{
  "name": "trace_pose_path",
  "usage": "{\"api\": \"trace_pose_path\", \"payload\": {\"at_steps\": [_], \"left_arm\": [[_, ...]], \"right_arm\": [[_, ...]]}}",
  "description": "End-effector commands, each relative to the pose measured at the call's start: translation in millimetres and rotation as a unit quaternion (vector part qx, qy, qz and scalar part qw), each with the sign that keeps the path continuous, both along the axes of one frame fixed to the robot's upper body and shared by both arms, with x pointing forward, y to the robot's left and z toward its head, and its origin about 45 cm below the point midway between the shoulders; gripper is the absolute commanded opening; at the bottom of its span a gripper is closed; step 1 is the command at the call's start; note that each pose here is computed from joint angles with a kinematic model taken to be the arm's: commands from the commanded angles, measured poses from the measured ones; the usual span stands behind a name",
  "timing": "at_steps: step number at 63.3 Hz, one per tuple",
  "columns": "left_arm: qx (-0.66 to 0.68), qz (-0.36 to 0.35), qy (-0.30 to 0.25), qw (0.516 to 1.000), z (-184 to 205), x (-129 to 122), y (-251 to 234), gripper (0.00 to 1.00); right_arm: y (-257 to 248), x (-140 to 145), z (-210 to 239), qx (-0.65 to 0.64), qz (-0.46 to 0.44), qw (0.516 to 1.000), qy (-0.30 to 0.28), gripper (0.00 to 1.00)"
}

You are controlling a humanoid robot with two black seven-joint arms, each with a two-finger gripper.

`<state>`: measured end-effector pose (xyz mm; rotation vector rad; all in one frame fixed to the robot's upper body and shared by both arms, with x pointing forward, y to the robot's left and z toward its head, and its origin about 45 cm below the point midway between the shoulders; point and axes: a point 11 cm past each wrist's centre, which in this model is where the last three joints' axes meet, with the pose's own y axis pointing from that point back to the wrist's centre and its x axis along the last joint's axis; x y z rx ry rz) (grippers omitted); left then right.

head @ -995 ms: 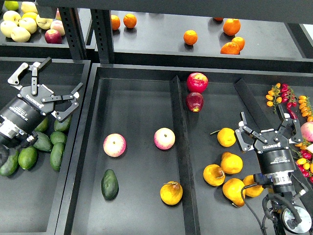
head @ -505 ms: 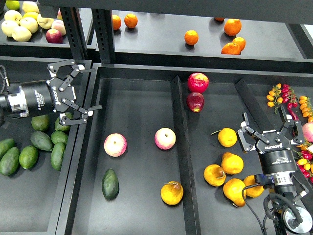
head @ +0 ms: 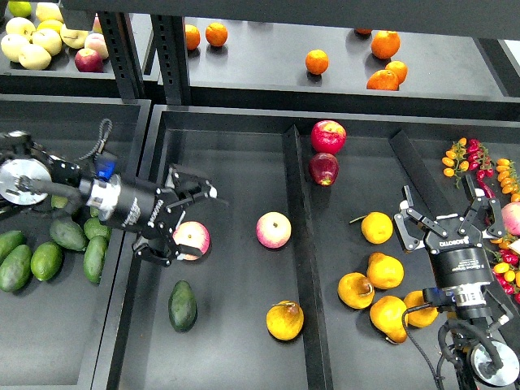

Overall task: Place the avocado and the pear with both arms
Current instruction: 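Lower the left gripper onto the dark avocado and close it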

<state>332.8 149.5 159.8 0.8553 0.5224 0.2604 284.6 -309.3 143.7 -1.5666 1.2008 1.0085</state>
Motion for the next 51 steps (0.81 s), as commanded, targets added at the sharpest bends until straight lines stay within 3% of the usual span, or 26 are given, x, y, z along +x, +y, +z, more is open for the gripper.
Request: {"api": "trace_pose_path", "payload": {"at_steps": [1, 31, 51], "left_arm": [[0.023, -0.035, -0.002, 0.999, -15, -7, -17, 0.97], [0.118, -0.055, -0.031, 0.991, -54, 3, 3, 0.97], [0.171, -0.062, -0.012, 0.983, -104, -20, 25, 0.98]], "right_arm": [[1, 1, 1, 0.000, 0.001, 1.000, -0.001, 1.00], [2, 3, 2, 0.000, 0.003, 1.000, -0.004, 1.00], [2, 7, 6, 0.000, 0.002, 1.000, -0.008, 1.00]]}}
